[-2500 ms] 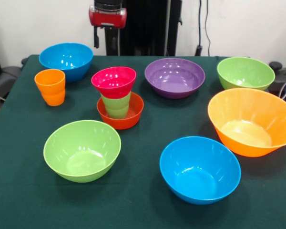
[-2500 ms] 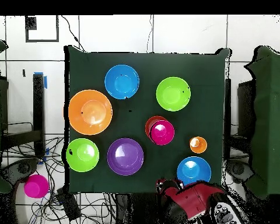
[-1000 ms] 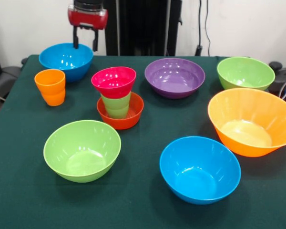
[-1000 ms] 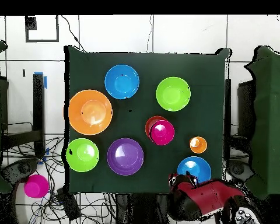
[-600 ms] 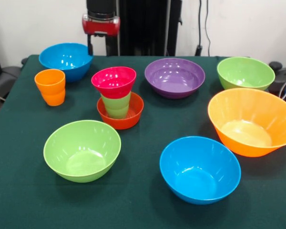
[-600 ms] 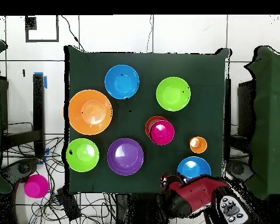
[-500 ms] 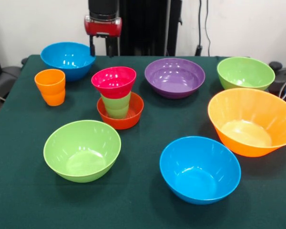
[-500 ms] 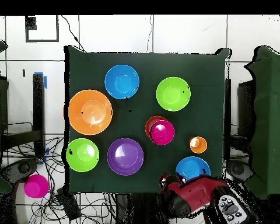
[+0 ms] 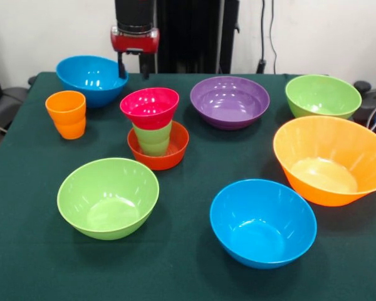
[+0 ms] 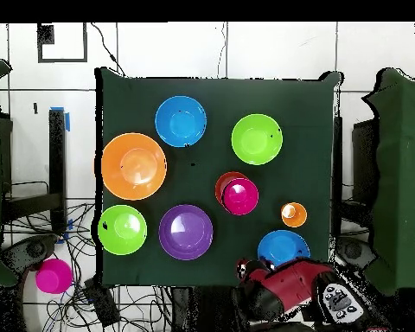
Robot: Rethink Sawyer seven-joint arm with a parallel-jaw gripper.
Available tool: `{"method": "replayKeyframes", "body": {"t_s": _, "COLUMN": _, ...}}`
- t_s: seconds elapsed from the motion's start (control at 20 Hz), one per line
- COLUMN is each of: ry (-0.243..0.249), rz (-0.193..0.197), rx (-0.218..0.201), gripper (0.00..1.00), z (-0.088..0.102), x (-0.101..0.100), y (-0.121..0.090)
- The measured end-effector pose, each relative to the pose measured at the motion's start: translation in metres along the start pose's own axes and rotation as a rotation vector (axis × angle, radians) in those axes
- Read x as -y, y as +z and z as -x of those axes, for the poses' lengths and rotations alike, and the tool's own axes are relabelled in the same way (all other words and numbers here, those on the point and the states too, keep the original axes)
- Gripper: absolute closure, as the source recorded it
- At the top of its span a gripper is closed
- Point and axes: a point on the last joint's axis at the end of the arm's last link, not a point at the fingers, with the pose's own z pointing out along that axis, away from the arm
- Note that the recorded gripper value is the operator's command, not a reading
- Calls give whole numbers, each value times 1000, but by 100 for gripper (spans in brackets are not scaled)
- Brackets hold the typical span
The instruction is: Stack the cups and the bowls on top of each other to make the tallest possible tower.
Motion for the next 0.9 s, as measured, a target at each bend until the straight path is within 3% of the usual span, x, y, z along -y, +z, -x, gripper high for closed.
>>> {"method": "replayKeyframes", "body": {"t_s": 0.9, "ry": 21, "rz": -80, "rx": 39, "gripper": 0, "z": 20, "x": 39, "y": 2}}
